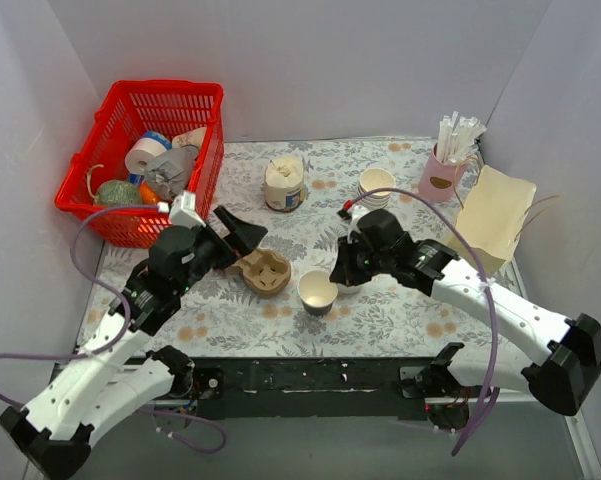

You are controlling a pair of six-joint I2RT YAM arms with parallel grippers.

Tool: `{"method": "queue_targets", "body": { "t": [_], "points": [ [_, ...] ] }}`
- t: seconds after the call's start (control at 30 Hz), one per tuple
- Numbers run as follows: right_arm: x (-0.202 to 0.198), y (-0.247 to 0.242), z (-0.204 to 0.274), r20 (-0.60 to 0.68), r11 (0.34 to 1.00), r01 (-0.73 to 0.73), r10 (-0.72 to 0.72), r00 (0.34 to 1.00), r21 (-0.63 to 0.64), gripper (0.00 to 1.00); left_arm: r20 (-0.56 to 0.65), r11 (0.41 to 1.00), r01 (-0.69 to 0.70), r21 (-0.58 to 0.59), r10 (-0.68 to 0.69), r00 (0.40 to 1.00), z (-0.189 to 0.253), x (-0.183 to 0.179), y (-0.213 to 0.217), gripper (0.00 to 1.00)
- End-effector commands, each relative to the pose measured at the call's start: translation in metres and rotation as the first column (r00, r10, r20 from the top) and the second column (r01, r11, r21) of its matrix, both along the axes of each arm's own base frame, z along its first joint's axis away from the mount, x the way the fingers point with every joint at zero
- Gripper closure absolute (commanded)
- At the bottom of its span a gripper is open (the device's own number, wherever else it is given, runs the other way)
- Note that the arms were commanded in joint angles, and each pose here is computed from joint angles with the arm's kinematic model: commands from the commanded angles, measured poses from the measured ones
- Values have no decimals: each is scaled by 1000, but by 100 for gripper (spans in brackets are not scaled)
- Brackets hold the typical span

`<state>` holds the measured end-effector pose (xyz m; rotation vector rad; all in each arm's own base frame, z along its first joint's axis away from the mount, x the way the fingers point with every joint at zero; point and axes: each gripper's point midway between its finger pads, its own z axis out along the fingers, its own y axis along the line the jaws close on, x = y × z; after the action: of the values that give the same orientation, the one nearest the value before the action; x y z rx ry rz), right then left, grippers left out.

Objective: Pack the takeout coffee

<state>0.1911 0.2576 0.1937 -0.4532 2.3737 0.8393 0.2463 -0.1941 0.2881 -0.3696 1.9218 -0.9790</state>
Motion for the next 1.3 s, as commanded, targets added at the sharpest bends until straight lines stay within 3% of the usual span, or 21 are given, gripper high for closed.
{"method": "queue_targets", "body": {
  "t": [0.0, 0.33, 0.47, 0.6, 0.73, 0.8, 0.93, 1.03, 1.27],
  "points": [
    [-8, 29, -21, 43, 999, -31, 32, 999, -44, 99, -127, 994, -87, 70, 95, 987, -53, -25, 33, 2],
    [-8, 35, -56, 62, 994, 7, -1, 998, -106, 96, -184, 990, -96, 103, 114, 976, -69, -38, 43, 2],
    [-9, 30, -60, 60, 992, 19, -12, 998, -122, 82, -196, 989, -87, 120, 109, 974, -73, -37, 41, 2],
    [-5, 24, -43, 106, 992, 41, -29, 994, -121, 56, -194, 991, -64, 114, 86, 977, -71, -39, 38, 2],
    [3, 17, -19, 196, 993, 50, -28, 980, -108, 44, -185, 992, -63, 109, 82, 979, -69, -41, 39, 2],
    [13, 3, -19, 244, 981, 84, -41, 969, -172, 39, -182, 992, -62, 110, 81, 980, -68, -42, 40, 2],
    [30, -23, -24, 285, 948, 66, 27, 958, -312, 41, -187, 991, -67, 116, 88, 978, -68, -43, 42, 2],
    [36, -15, -29, 218, 952, -40, 110, 970, -303, 46, -194, 989, -85, 118, 107, 975, -69, -42, 45, 2],
    [45, -1, -48, 105, 949, -96, 133, 986, -301, 56, -218, 981, -122, 151, 153, 964, -76, -41, 52, 2]
  ]
}}
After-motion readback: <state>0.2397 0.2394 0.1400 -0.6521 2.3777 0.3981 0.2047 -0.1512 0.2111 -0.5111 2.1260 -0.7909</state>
